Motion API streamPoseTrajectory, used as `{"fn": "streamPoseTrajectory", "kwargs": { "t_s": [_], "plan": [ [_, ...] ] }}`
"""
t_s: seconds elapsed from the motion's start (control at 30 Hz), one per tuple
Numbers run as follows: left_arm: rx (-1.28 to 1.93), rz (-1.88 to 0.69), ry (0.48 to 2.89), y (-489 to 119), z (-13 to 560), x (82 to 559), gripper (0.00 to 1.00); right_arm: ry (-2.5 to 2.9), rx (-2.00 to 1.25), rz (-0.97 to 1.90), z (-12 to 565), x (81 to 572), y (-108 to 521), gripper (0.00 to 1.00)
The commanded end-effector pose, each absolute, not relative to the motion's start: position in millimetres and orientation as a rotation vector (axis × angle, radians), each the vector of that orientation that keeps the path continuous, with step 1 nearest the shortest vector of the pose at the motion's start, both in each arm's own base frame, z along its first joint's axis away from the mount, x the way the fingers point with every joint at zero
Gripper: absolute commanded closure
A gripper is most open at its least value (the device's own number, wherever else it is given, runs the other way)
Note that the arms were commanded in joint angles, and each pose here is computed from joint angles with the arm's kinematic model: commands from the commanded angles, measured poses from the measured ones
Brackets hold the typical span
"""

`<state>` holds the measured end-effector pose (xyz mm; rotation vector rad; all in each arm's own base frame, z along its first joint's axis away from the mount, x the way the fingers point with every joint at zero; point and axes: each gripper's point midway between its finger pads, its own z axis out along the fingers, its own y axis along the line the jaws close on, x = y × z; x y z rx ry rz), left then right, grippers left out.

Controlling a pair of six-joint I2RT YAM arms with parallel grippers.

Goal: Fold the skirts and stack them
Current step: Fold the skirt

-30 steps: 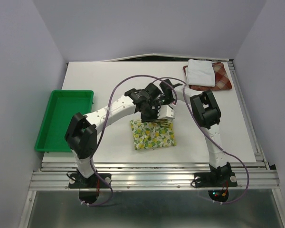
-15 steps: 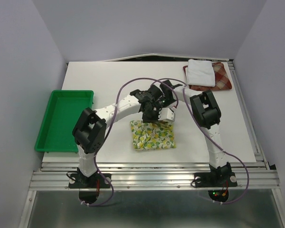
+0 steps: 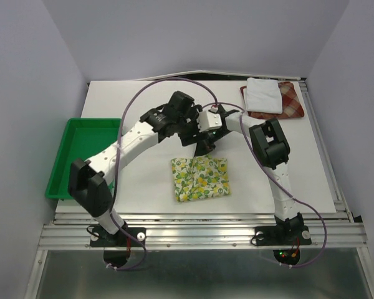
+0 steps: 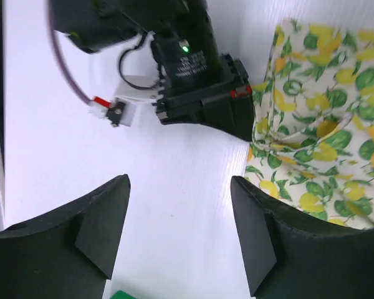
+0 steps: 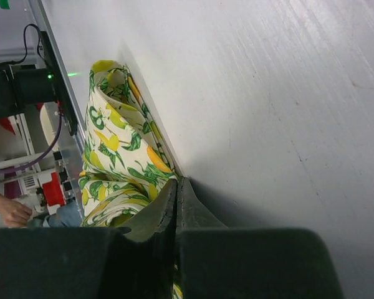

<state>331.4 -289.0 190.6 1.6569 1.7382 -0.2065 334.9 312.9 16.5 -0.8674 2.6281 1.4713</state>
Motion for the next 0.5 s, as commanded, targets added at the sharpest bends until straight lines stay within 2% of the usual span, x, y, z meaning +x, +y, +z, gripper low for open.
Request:
{"fn": "streamPoseTrajectory", "kwargs": {
  "t_s": [0.0, 0.07, 0.1, 0.13, 0.2, 0.37, 0.47],
  "plan": [
    [1.404, -0.344, 1.787, -288, 237, 306, 0.23, 2.663, -0.911, 1.217, 5, 351, 303, 0.98],
    [1.396, -0.458, 1.867, -285, 210, 281, 0.2, 2.651, -0.903, 1.202, 12, 355, 304, 0.96],
    [1.319, -0.525, 1.863, -288, 218, 273, 0.19, 2.635, -0.896, 1.201, 17, 358, 306, 0.96],
    [1.32, -0.586, 1.914, -284, 194, 256, 0.19, 2.612, -0.895, 1.205, 26, 361, 308, 0.96],
    [1.284, -0.631, 1.902, -287, 191, 243, 0.18, 2.592, -0.889, 1.21, 37, 365, 311, 0.95],
    [1.344, -0.586, 1.973, -301, 147, 205, 0.17, 2.536, -0.886, 1.159, 68, 374, 312, 0.85],
    [1.393, -0.548, 2.006, -302, 124, 193, 0.21, 2.523, -0.858, 1.141, 81, 378, 307, 0.82]
  ]
}}
